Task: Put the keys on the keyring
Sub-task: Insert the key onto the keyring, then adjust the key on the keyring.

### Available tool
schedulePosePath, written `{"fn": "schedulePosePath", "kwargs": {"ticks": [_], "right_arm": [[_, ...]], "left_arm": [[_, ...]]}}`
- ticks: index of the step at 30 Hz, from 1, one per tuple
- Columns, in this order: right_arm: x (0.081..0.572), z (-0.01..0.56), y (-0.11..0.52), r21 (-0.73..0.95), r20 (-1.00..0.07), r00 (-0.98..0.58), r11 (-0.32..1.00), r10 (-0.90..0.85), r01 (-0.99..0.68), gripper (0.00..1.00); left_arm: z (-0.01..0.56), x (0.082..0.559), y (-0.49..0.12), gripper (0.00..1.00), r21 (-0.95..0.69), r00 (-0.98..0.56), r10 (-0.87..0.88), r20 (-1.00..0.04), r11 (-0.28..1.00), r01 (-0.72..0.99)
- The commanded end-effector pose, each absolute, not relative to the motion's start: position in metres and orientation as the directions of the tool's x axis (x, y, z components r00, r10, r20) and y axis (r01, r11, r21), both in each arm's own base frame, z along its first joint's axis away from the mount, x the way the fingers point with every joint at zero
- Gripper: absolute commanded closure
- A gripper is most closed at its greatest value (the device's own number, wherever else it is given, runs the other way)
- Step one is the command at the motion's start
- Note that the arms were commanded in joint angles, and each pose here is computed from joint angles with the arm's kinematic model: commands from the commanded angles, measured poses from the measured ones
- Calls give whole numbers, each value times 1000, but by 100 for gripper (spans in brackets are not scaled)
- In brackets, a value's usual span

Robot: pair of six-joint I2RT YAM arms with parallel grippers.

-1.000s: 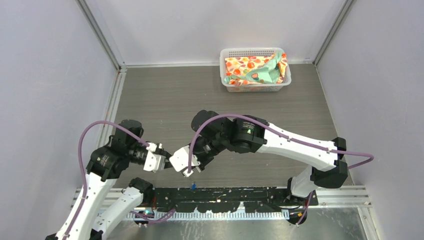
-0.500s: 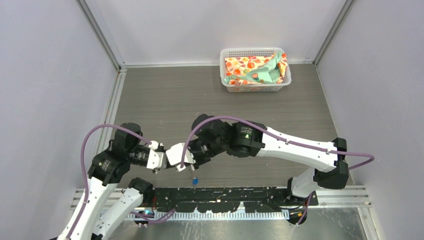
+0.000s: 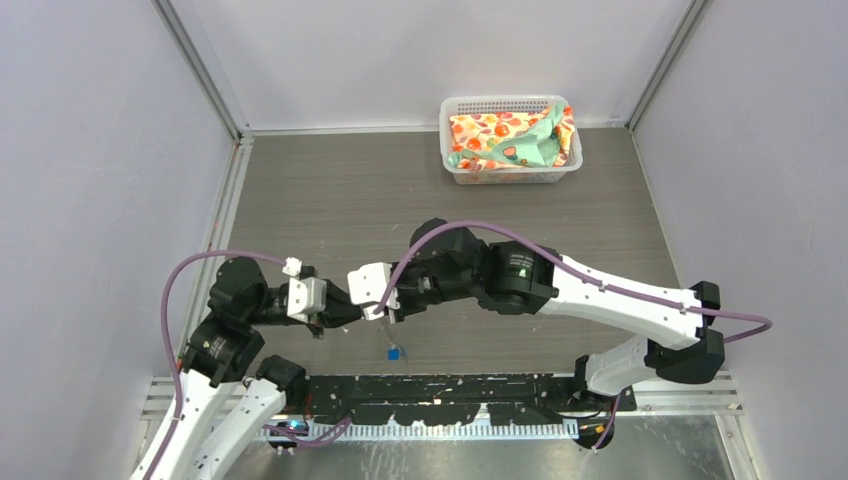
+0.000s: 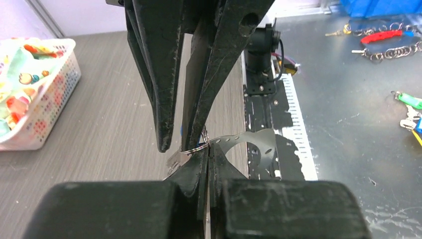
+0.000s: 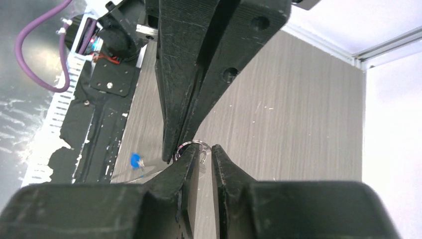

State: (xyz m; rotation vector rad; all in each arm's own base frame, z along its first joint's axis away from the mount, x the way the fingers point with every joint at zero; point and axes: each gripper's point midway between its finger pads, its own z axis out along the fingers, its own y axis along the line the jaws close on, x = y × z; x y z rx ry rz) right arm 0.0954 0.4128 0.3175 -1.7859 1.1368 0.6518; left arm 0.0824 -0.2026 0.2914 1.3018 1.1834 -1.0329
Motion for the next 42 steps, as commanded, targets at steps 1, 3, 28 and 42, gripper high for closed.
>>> {"fn": "schedulePosePath", "kwargs": {"ticks": [1, 3, 28, 42], "right_arm": [[73, 348, 433, -407, -848, 450, -199, -281, -892, 77], [73, 350, 431, -411, -848, 452, -196, -278, -890, 75], [64, 364, 403, -355, -821, 451, -307, -350, -883, 59], [76, 383, 399, -410, -800, 484, -267, -353, -872, 58]], "left_arm": [[357, 89, -209, 100, 300, 306, -78, -949, 78, 951], [357, 88, -209, 100, 305, 311, -80, -947, 77, 949], [348, 68, -205, 100, 410, 410, -99, -907, 15, 912], [344, 66, -204, 100, 407, 407, -99, -908, 19, 913]]}}
